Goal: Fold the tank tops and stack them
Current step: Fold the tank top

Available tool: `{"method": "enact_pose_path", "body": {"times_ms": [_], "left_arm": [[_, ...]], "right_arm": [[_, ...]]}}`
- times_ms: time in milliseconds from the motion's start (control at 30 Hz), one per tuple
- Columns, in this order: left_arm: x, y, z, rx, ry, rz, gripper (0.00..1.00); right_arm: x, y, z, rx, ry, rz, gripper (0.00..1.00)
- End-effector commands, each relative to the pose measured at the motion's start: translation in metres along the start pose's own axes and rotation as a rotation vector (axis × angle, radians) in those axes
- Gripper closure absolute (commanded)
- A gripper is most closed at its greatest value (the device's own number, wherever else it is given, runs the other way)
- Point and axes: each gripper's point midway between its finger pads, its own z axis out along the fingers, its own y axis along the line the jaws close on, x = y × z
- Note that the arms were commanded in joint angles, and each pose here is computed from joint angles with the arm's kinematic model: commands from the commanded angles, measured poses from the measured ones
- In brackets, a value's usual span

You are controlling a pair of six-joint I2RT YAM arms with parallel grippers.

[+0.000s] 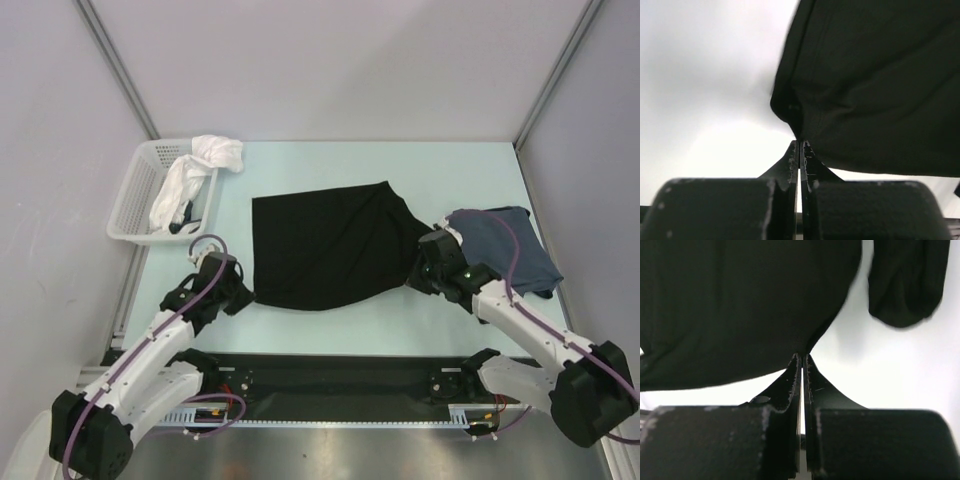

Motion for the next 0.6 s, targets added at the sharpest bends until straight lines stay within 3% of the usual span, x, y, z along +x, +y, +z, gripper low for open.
{"method": "enact_pose_path", "body": {"times_ms": [0,567], "left_arm": [[-0.023,-0.016,-0.006,0.025,-0.048,0.029,1.0],[-0.07,-0.035,0.025,-0.005,-0.069,-0.028,1.0]], "right_arm": [[-0.029,0.013,0.003,-0.008,-0.051,-0.052,1.0],[-0.088,0.024,0.051,0.005,-0.033,-0.024,1.0]]}}
